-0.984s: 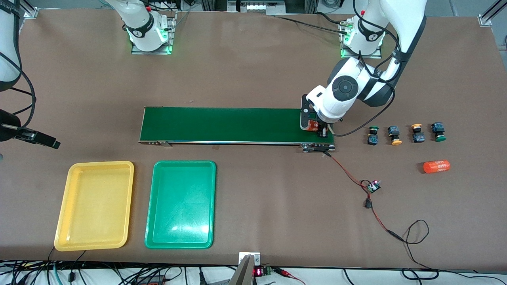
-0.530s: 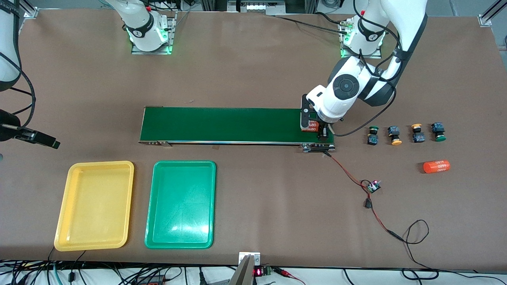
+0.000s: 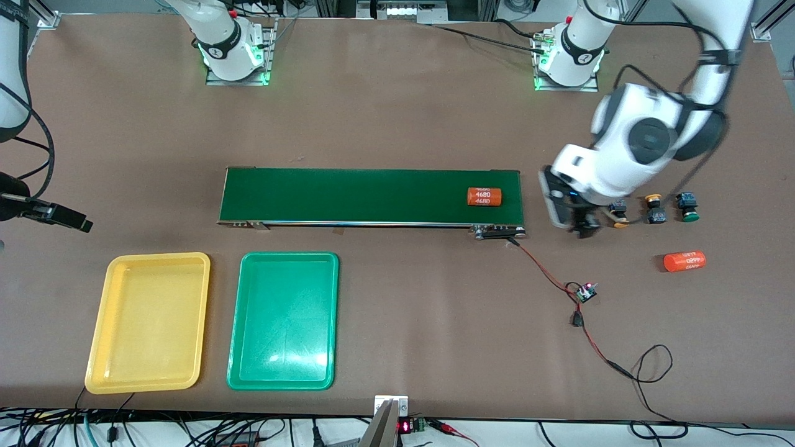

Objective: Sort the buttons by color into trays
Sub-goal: 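Raise the left gripper and move it back over the button row, then grasp the green-capped push button with the left gripper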

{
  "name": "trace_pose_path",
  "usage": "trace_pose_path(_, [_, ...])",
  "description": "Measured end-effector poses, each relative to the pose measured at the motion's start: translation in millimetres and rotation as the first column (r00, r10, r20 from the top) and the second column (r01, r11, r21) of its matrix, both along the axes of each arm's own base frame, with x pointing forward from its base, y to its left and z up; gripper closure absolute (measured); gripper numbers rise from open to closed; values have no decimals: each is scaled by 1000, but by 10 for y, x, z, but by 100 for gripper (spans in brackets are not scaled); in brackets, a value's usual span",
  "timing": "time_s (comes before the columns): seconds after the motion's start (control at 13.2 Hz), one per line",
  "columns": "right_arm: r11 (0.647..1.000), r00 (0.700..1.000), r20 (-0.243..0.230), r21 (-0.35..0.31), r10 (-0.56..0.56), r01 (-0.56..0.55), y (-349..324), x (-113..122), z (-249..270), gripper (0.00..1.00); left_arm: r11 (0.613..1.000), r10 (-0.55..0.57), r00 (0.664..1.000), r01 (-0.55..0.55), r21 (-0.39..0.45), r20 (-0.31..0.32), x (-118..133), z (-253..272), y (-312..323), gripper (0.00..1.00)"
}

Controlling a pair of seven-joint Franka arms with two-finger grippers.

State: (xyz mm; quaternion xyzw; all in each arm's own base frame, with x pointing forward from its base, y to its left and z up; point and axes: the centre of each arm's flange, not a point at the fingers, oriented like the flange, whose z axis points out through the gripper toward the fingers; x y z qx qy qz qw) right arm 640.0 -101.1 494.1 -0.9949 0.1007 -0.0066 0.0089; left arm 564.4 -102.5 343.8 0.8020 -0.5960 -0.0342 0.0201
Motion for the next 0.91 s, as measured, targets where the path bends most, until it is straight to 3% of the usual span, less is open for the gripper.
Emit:
trace_pose_path(0.23, [1000, 1000, 2, -1, -6, 6, -92, -12, 19, 0, 992, 130, 989, -130, -1, -67, 8, -34, 420, 0])
trace_pose_path(0.45, [1000, 1000, 2, 0, -5, 5, -95, -14, 20, 0, 931, 366, 926, -363, 41, -93, 11, -170, 629, 0])
trace_pose_path(0.53, [1000, 1000, 1, 0, -4, 4, -95, -14, 20, 0, 891, 455, 884, -452, 49, -106, 1, -226, 621, 0])
trace_pose_path(0.68, [1000, 1000, 1, 0, -4, 4, -95, -14, 20, 0, 769, 638, 756, -634, 81, -144, -67, -382, 583, 0])
trace_pose_path(0.83, [1000, 1000, 1, 0, -4, 4, -95, -14, 21, 0, 650, 760, 631, -748, 135, -156, -142, -532, 577, 0])
trace_pose_path(0.91, [1000, 1000, 1, 0, -4, 4, -94, -14, 21, 0, 610, 792, 590, -777, 155, -157, -160, -590, 578, 0])
